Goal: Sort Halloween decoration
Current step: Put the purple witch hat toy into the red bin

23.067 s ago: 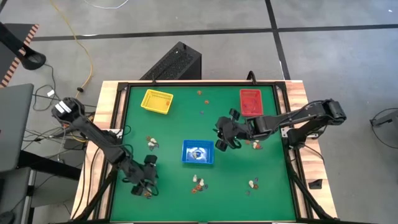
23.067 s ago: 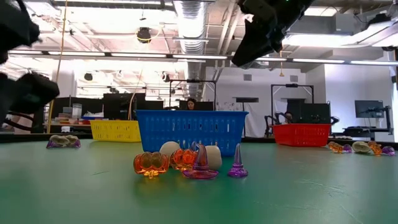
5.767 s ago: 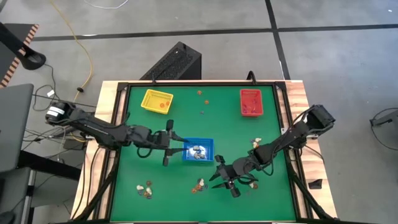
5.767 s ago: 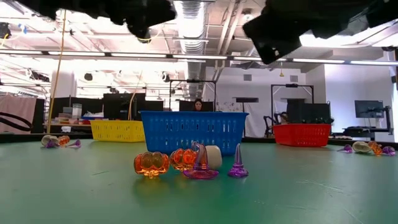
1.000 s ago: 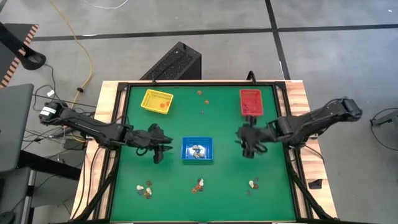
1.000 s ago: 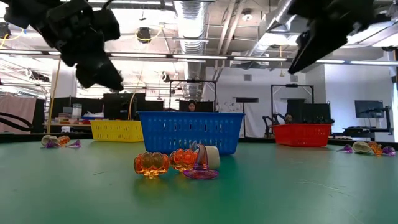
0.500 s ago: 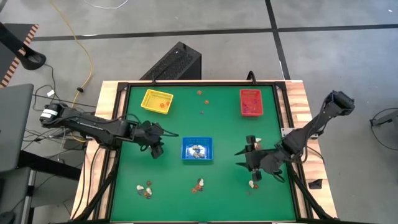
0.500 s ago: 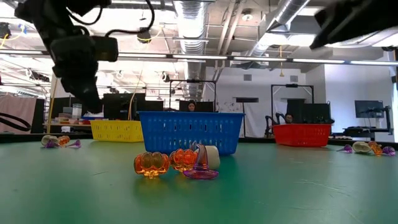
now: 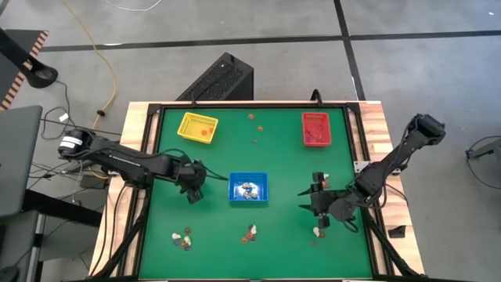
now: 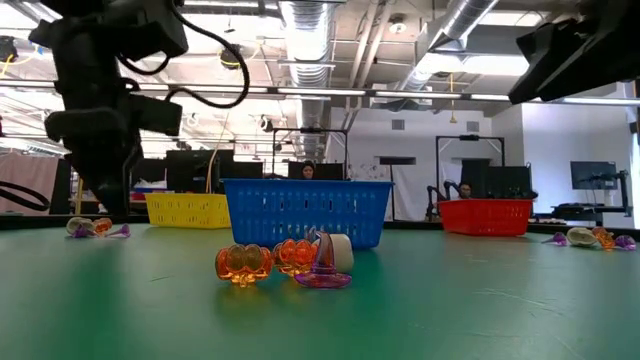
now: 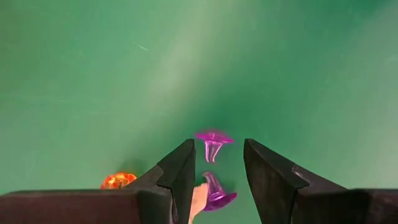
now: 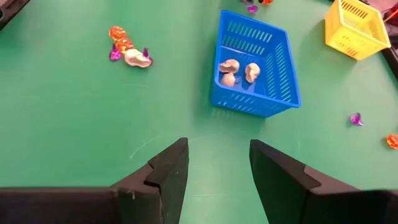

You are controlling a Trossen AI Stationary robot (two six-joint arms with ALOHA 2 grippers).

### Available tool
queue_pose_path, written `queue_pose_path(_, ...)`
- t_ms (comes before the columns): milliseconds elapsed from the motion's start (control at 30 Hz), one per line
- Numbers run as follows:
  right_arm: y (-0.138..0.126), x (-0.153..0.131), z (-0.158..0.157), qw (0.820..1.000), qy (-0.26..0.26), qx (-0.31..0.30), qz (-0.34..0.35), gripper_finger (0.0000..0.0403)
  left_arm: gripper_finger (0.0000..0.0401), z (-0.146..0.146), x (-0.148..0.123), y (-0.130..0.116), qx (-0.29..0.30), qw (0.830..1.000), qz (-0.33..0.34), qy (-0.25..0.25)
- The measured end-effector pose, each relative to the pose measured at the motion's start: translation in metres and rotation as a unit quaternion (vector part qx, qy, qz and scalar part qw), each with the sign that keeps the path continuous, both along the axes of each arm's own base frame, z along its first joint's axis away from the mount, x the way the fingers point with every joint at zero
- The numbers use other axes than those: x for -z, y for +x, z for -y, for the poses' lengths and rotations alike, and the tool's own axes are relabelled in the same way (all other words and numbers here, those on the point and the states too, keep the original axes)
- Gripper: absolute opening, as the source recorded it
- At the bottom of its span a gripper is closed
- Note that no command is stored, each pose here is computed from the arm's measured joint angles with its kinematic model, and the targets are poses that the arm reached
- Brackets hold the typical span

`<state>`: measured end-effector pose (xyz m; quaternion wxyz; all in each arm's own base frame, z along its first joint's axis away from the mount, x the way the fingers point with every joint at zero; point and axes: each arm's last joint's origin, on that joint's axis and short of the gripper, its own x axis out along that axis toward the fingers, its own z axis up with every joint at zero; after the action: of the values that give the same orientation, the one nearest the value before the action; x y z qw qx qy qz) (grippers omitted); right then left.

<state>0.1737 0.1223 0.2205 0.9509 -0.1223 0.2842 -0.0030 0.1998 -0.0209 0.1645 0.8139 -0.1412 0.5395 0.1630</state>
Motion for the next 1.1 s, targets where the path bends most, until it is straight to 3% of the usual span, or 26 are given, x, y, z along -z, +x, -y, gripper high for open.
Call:
queue_pose_path(100,-0.002,0.000,-0.002,1.000,0.001,-0.007,-0.002,0.0200,0.0125,0.002,0.005,0.003,0.014,0.999,-0.011,-0.031)
queue_pose_path(200,-0.003,0.000,-0.004,1.000,0.001,-0.013,-0.002,0.0200,0.0125,0.006,0.001,0.011,0.050,0.996,0.023,-0.064)
queue_pose_path(367,-0.001,0.000,-0.002,1.000,0.001,-0.008,0.000,0.0200,0.0125,0.020,-0.037,0.036,0.132,0.982,0.118,-0.069)
queue_pose_path(500,0.001,-0.001,0.000,1.000,0.005,0.000,0.005,0.0200,0.0125,0.052,-0.062,0.042,0.188,0.966,0.154,-0.089)
queue_pose_path(600,0.003,-0.001,0.002,1.000,0.007,0.007,0.007,0.0200,0.0126,0.086,-0.062,0.034,0.205,0.958,0.132,-0.154)
queue_pose_path(733,0.006,-0.001,0.005,1.000,0.009,0.015,0.009,0.0200,0.0126,0.128,-0.050,0.016,0.186,0.952,0.067,-0.233)
queue_pose_path(900,0.009,0.005,0.010,1.000,0.007,0.029,0.007,0.0200,0.0126,0.159,-0.032,0.003,0.167,0.962,0.037,-0.214)
queue_pose_path(1100,0.012,0.006,0.016,0.999,0.017,0.051,0.007,0.0200,0.0125,0.173,-0.015,0.002,0.162,0.964,0.013,-0.211)
